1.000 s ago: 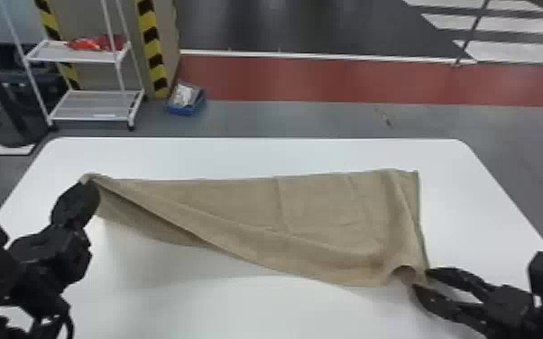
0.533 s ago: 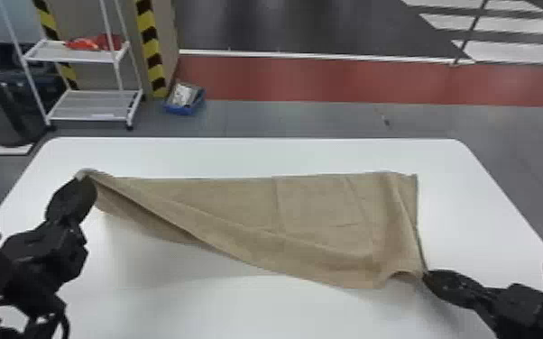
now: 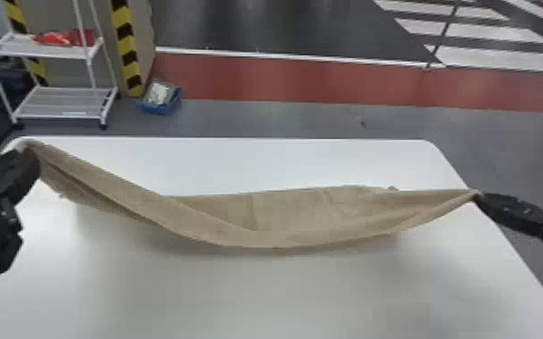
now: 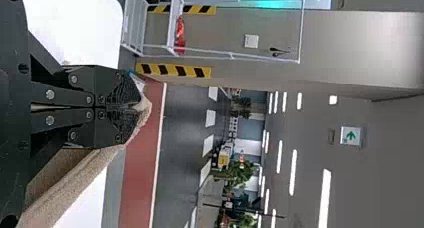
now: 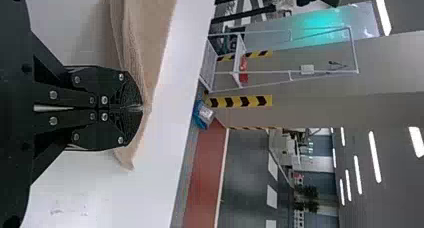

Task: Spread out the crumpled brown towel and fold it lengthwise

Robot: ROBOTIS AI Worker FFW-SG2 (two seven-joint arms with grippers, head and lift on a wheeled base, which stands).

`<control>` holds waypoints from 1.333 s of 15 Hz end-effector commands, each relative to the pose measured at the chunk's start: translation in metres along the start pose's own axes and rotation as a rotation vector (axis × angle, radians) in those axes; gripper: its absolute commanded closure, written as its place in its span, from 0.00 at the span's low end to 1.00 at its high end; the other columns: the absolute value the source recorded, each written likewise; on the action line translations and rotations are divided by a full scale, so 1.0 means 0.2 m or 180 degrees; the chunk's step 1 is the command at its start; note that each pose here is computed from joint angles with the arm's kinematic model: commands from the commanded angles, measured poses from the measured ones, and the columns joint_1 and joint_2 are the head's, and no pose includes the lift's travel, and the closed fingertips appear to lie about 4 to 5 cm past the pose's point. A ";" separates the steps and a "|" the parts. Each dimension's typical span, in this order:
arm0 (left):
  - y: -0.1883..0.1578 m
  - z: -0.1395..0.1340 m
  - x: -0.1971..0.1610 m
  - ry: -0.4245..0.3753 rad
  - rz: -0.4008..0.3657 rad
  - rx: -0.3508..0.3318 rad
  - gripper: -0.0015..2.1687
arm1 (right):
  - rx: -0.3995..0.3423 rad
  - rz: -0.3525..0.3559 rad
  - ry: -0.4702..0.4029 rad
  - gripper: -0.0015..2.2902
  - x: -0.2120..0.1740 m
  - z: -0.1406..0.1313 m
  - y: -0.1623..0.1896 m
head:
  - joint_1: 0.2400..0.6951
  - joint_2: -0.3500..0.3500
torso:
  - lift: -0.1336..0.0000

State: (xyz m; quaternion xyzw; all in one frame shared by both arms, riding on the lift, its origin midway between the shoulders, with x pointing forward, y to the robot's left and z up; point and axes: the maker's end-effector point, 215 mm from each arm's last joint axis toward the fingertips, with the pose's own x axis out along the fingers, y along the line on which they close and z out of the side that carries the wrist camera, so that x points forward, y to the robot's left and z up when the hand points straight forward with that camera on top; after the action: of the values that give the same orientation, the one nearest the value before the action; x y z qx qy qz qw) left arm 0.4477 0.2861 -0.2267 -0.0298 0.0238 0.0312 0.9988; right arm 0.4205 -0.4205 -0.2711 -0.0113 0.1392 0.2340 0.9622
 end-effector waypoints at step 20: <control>0.11 0.12 0.99 -0.0026 -0.0083 -0.0236 0.63 | -0.0378 -0.0297 -0.0423 0.74 0.75 0.52 -0.66 | 0.35 0.36 | 0.07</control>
State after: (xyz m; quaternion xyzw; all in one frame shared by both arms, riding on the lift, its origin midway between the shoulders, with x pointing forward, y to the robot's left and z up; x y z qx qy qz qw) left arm 0.6676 0.3240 -0.1883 -0.0707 0.0036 0.0203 0.9973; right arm 0.6603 -0.4546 -0.1838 -0.0542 0.0394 0.1886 0.9798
